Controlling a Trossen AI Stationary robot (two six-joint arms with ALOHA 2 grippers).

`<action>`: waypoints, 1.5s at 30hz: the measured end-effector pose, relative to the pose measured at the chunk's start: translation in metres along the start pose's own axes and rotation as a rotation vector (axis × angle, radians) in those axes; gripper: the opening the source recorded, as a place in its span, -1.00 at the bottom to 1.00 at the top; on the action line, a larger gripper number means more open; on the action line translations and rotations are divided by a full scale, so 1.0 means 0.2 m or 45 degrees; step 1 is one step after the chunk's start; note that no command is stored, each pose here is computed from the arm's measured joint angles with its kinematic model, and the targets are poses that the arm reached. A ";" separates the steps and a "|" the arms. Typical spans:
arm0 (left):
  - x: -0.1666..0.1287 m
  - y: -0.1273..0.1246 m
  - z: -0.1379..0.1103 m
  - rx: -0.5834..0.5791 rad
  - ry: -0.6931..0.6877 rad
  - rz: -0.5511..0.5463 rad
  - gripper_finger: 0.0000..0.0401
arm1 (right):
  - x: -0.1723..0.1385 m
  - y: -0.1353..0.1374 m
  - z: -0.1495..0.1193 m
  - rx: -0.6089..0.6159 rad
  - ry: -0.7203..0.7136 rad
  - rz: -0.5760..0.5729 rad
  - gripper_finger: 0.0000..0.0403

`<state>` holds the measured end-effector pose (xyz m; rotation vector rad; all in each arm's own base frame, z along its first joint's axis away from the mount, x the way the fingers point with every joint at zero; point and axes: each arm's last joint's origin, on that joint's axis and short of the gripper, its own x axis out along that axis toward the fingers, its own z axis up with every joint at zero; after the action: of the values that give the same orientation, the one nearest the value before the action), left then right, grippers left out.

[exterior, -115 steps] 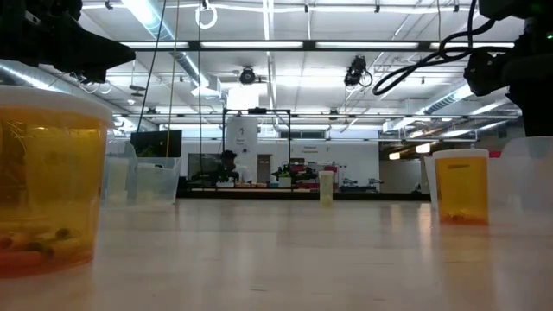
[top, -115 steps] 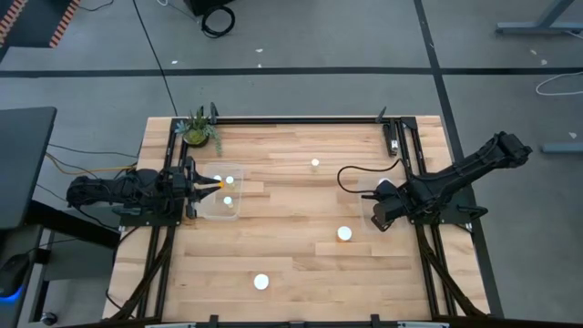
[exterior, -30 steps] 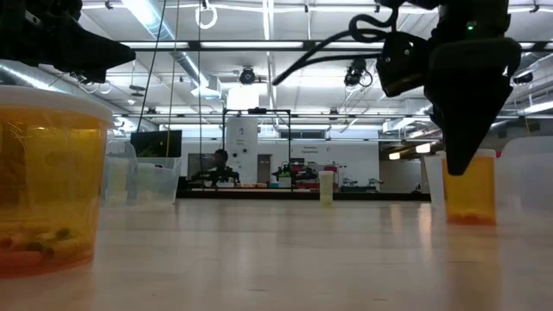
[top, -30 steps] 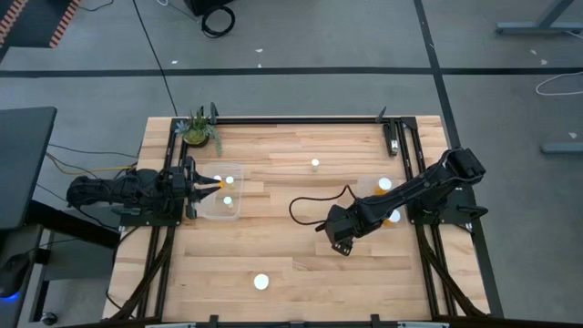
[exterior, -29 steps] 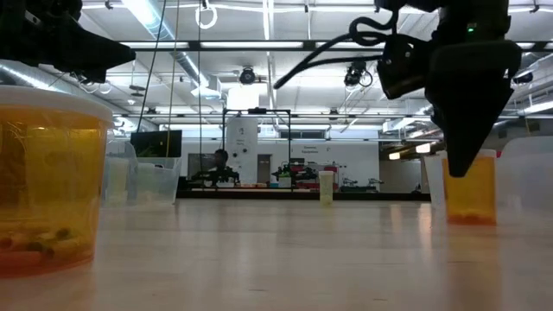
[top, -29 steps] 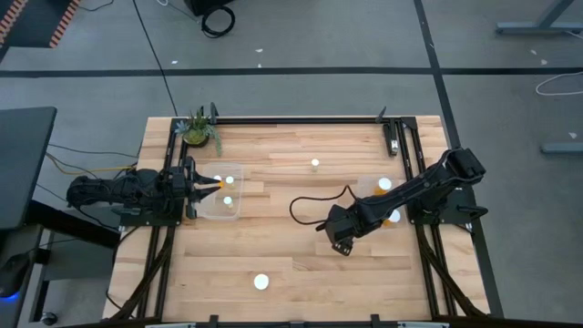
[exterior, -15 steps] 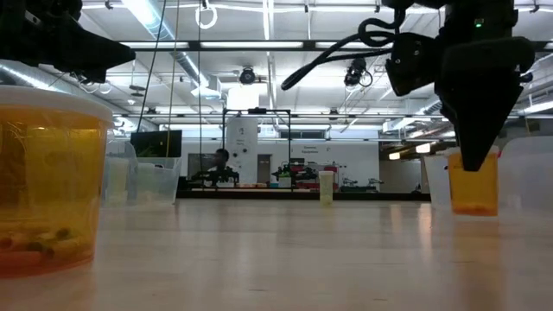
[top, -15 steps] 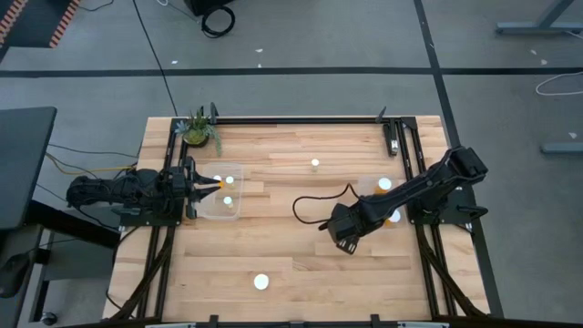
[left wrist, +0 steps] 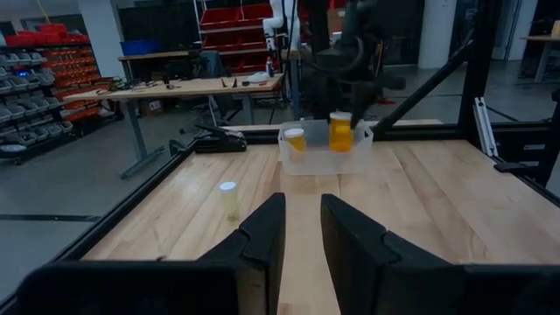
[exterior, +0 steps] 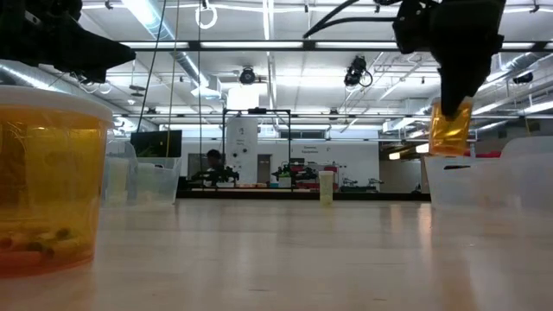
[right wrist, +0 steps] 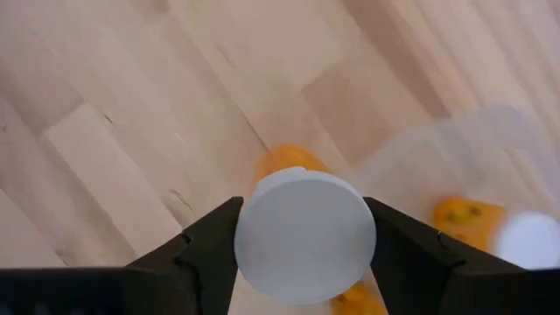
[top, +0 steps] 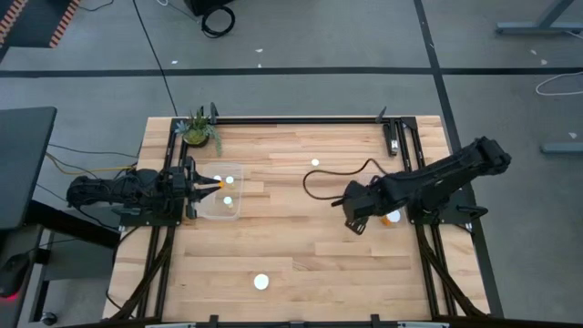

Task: Pick and place medicine bottles into bin by pill shape (circle, oval)
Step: Put the large orange pill bottle into the right transparent bin

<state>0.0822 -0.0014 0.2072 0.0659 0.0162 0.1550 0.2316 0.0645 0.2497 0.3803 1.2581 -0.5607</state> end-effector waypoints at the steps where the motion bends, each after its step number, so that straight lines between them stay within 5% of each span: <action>1: 0.00 0.00 0.00 0.000 0.000 0.000 -0.59 | -0.02 -0.02 -0.01 0.006 -0.001 -0.005 0.12; 11: 0.00 0.00 0.00 0.000 0.000 0.000 -0.56 | -0.10 -0.16 -0.05 0.052 -0.014 -0.036 0.13; 21: 0.00 0.00 0.00 0.000 0.000 0.000 -0.56 | 0.05 -0.34 -0.12 0.142 0.004 -0.074 0.13; 32: 0.00 0.00 0.00 0.000 0.000 0.000 -0.60 | 0.23 -0.46 -0.04 0.205 -0.003 -0.073 0.13; 45: 0.00 0.00 0.00 0.000 0.000 0.001 -0.55 | 0.38 -0.48 0.02 0.196 0.126 -0.062 0.14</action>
<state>0.0822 -0.0013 0.2073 0.0662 0.0161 0.1556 0.1942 -0.0288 0.1814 0.5126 1.3259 -0.6894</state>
